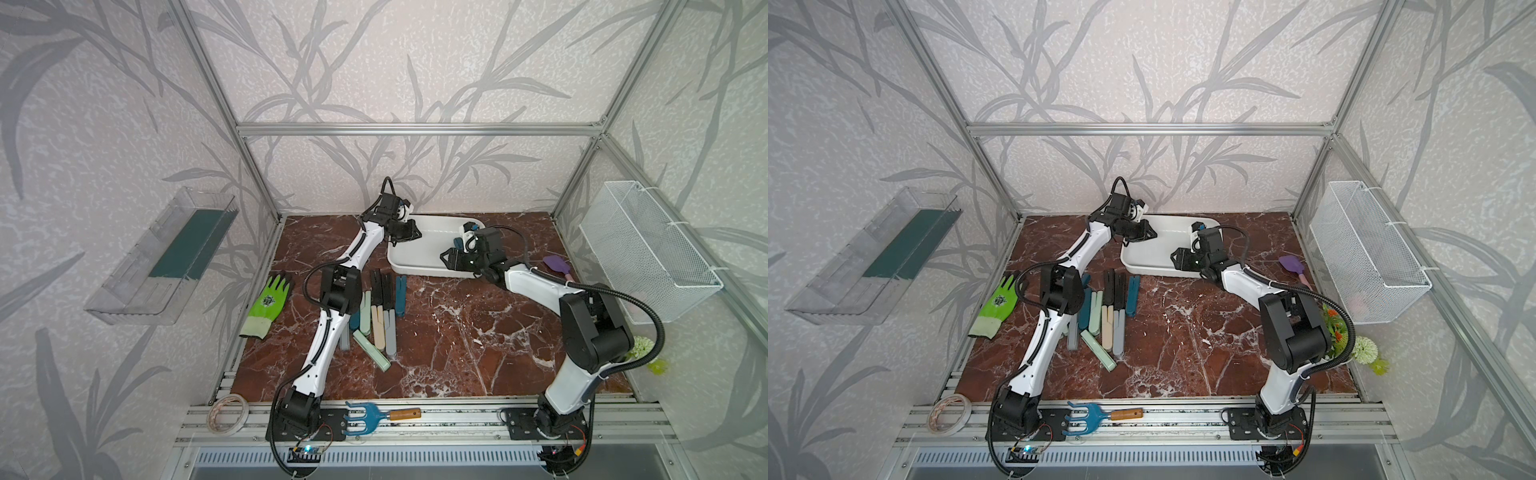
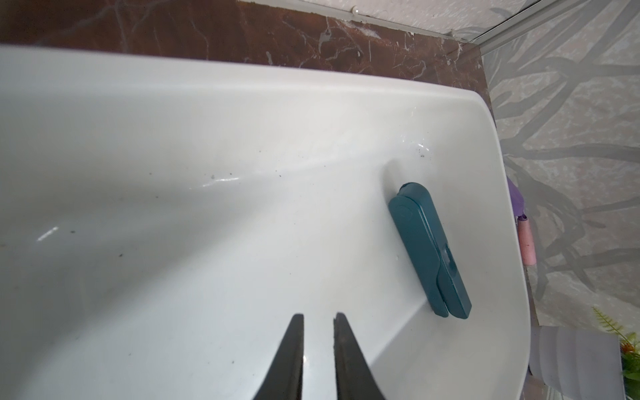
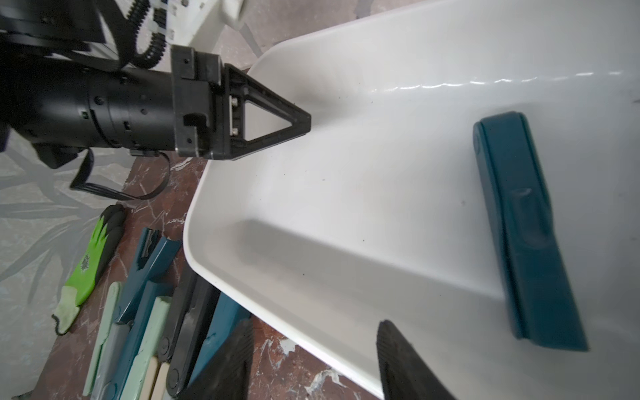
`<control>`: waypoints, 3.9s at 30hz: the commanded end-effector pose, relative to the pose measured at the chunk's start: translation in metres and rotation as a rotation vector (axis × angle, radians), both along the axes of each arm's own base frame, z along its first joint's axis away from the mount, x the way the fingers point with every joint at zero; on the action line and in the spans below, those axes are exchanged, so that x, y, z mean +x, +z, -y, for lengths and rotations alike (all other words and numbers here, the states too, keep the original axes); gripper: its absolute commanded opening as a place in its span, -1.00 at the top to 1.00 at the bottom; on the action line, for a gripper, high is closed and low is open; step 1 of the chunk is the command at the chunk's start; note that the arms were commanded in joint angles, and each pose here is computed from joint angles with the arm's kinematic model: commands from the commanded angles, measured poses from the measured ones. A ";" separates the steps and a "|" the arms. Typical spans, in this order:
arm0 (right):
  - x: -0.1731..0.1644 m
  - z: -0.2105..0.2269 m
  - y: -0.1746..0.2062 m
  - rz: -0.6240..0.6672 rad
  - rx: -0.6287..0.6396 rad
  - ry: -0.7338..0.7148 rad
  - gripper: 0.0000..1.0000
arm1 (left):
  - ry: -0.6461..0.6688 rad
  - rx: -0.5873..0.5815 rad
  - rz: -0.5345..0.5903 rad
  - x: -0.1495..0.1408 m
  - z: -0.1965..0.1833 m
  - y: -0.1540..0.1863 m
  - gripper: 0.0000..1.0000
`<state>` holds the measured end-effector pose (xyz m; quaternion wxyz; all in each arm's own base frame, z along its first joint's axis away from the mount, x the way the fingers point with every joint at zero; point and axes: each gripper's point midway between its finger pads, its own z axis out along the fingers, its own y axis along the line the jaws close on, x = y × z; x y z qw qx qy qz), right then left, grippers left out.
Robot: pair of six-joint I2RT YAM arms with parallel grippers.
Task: Put the pruning pliers into the storage box
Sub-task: Place the pruning pliers in the storage box, then adjust the pruning pliers in the storage box, then pick up the pruning pliers from the center of the board.
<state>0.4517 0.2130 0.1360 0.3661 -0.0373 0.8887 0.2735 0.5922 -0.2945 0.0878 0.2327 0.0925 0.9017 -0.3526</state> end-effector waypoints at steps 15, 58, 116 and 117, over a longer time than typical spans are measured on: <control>0.059 0.063 -0.045 -0.205 -0.721 0.090 -0.23 | 0.017 0.107 0.328 -0.055 -0.043 0.206 -0.19; 0.126 0.112 -0.091 -0.378 -0.694 -0.264 0.58 | 0.384 0.271 0.360 -0.173 -0.197 0.215 -0.20; -0.078 -0.105 0.022 -0.110 -0.196 -0.024 -0.37 | 0.568 0.304 0.231 -0.187 -0.234 0.155 -0.24; -0.083 -0.110 0.010 -0.142 -0.190 -0.022 -0.37 | 0.579 0.303 0.236 -0.187 -0.236 0.156 -0.24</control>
